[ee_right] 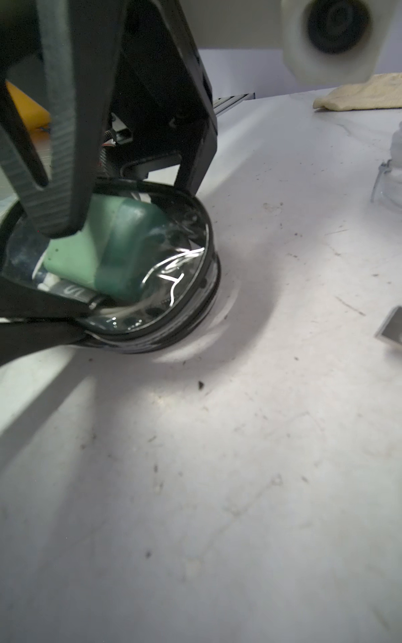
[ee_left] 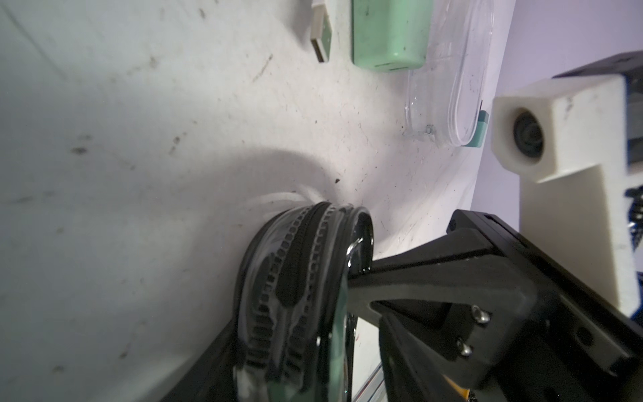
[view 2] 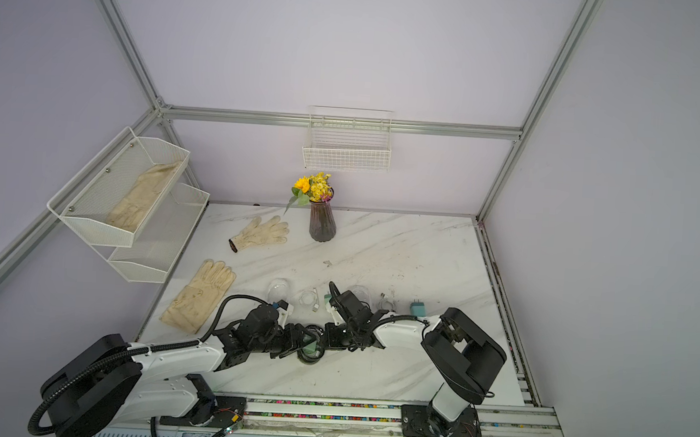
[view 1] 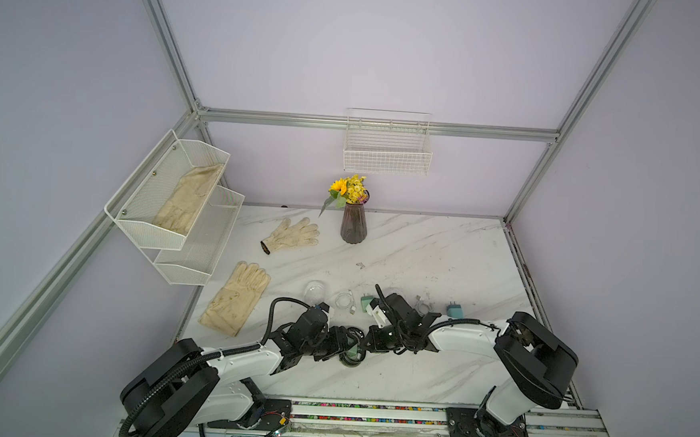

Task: Pack away charging kits
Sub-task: Pick up the storage bag at the center of the board.

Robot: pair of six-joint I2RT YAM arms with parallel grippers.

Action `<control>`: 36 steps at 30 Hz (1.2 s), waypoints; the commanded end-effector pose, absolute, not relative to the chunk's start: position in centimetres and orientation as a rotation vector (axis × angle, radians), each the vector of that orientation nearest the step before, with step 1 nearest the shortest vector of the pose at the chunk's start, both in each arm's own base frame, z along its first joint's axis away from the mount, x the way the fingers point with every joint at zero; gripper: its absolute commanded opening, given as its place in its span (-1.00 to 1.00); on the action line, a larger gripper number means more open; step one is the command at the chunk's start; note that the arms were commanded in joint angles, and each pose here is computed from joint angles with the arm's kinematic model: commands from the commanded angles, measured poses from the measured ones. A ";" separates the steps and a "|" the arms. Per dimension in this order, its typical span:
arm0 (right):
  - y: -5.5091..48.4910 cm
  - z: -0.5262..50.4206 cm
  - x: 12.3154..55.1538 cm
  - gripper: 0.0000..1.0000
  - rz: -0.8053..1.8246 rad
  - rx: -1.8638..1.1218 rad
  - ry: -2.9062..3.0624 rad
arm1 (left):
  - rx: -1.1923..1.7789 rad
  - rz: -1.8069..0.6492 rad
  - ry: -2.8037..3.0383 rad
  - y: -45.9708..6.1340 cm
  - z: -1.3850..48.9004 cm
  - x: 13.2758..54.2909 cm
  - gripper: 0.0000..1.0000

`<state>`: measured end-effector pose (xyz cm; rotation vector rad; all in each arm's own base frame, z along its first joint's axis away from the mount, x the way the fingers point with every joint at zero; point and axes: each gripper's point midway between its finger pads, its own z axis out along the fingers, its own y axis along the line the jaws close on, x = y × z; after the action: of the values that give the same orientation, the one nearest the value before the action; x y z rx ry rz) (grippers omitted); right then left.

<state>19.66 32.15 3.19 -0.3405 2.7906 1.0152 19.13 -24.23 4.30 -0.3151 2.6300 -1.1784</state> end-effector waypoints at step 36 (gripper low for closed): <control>30.9 13.0 22.0 -0.57 0.868 -0.370 2.566 | -0.541 -1.188 2.472 -22.4 6.6 21.8 -0.42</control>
<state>21.75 31.16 10.60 -0.3946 2.6252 0.8669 20.39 -23.40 5.30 -0.4405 2.5537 -1.2237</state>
